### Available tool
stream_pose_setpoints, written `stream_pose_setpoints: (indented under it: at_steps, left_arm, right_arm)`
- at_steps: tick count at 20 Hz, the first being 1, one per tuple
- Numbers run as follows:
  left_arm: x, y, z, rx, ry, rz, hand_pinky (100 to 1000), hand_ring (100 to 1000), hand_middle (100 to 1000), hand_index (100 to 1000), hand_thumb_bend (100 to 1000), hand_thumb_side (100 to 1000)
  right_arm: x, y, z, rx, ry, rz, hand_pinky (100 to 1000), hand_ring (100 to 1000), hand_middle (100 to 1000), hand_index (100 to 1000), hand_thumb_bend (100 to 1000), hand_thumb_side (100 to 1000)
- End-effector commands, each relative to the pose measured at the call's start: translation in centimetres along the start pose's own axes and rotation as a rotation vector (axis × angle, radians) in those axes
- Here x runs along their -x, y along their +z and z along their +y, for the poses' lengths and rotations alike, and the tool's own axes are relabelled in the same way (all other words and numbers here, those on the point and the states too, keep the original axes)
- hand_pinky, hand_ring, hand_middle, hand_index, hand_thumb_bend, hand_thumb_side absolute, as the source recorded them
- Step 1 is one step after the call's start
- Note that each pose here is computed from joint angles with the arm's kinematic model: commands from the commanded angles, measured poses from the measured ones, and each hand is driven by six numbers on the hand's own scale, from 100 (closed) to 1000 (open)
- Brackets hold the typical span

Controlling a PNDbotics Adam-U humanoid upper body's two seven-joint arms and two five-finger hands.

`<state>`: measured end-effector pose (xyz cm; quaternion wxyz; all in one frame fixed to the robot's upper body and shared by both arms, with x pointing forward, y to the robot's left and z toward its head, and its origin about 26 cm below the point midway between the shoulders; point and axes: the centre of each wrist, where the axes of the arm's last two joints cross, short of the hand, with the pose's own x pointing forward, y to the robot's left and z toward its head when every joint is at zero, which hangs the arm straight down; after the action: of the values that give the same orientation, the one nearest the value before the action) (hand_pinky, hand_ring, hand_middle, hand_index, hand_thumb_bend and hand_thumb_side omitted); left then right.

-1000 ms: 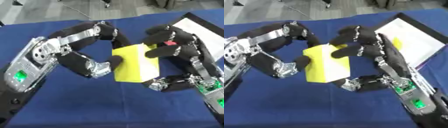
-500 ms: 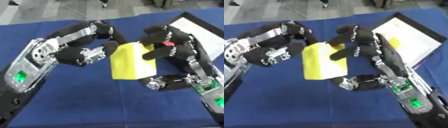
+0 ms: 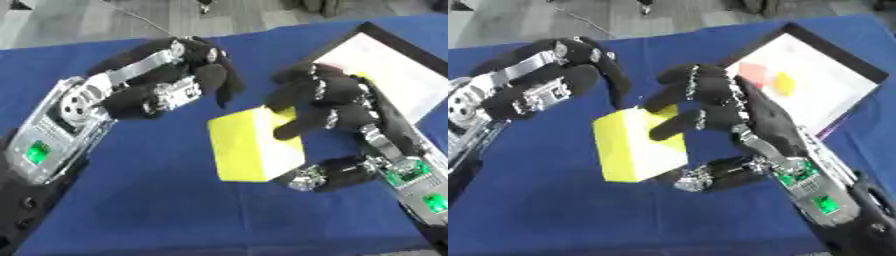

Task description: Pick up the objects with one hand, pass them to the other hand, and then place them into the box on the other side of the table.

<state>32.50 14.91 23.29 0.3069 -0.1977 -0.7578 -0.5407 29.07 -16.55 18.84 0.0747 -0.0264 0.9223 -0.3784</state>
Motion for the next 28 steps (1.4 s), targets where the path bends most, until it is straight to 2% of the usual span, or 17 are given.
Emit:
stream_pose_setpoints:
  at_steps: [1, 4, 7, 9, 11, 14, 18, 20, 21, 22, 23, 25, 26, 27, 28]
  left_arm:
    - [-0.5, 0.0, 0.8, -0.021, -0.012, -0.011, 777, 512, 498, 664, 100, 841]
    - [-0.3, 0.1, 1.1, -0.056, -0.009, 0.000, 777, 519, 508, 670, 100, 832]
    - [0.0, 0.8, 2.0, -0.148, -0.011, 0.022, 777, 523, 512, 670, 100, 798]
    - [0.2, 1.7, 2.9, -0.237, -0.023, 0.034, 775, 521, 509, 667, 100, 757]
    - [0.1, 3.2, 3.9, -0.346, -0.038, 0.037, 773, 521, 508, 666, 100, 718]
    - [-0.2, 5.7, 4.7, -0.492, -0.070, 0.039, 773, 522, 510, 669, 100, 683]
    - [0.2, 8.4, 3.7, -0.626, -0.100, 0.063, 775, 525, 511, 668, 100, 678]
    - [0.9, 9.3, 2.8, -0.694, -0.079, 0.073, 775, 525, 511, 666, 100, 690]
    - [1.2, 9.7, 2.4, -0.727, -0.063, 0.075, 776, 524, 510, 665, 100, 695]
    - [1.5, 9.9, 2.1, -0.756, -0.047, 0.075, 776, 524, 510, 665, 100, 698]
    - [1.9, 10.2, 1.7, -0.784, -0.032, 0.078, 777, 525, 511, 665, 100, 704]
    - [2.4, 10.5, 1.0, -0.819, -0.011, 0.087, 778, 526, 511, 665, 100, 711]
    - [2.7, 10.7, 0.7, -0.831, -0.002, 0.093, 778, 526, 512, 665, 100, 717]
    - [2.9, 10.9, 0.5, -0.841, 0.006, 0.101, 779, 526, 512, 665, 100, 722]
    - [3.2, 11.1, 0.2, -0.848, 0.012, 0.111, 780, 526, 512, 665, 100, 728]
  right_arm:
    - [-0.1, -0.6, -0.7, -0.013, 0.004, -0.036, 765, 641, 244, 404, 100, 100]
    - [-0.1, -0.7, -0.7, -0.021, -0.005, -0.044, 764, 641, 242, 405, 100, 100]
    - [-0.2, -0.3, -0.9, -0.035, -0.008, -0.030, 765, 646, 236, 412, 100, 100]
    - [-0.1, 0.5, -1.6, -0.043, 0.007, 0.009, 766, 649, 235, 416, 100, 100]
    - [-0.1, 1.7, -3.1, -0.052, 0.053, 0.085, 766, 654, 231, 424, 100, 100]
    - [0.0, 3.7, -6.4, -0.048, 0.179, 0.269, 763, 662, 223, 445, 100, 100]
    - [1.7, 7.8, -10.8, -0.030, 0.368, 0.595, 760, 679, 214, 504, 100, 100]
    - [3.4, 11.1, -12.7, -0.018, 0.451, 0.783, 765, 705, 219, 574, 100, 100]
    - [4.2, 12.9, -13.5, -0.007, 0.482, 0.876, 774, 734, 237, 642, 100, 185]
    - [4.9, 14.6, -14.3, 0.000, 0.507, 0.962, 775, 740, 250, 666, 100, 211]
    - [5.5, 16.4, -15.3, 0.001, 0.543, 1.053, 786, 762, 297, 739, 100, 217]
    - [6.2, 20.0, -16.9, 0.005, 0.610, 1.217, 793, 782, 346, 804, 100, 224]
    - [6.2, 21.7, -17.5, 0.010, 0.637, 1.290, 811, 826, 449, 906, 100, 189]
    - [6.0, 23.2, -18.1, -0.007, 0.655, 1.358, 838, 883, 556, 996, 100, 339]
    - [5.7, 24.4, -18.6, -0.046, 0.661, 1.410, 883, 937, 681, 1000, 100, 512]
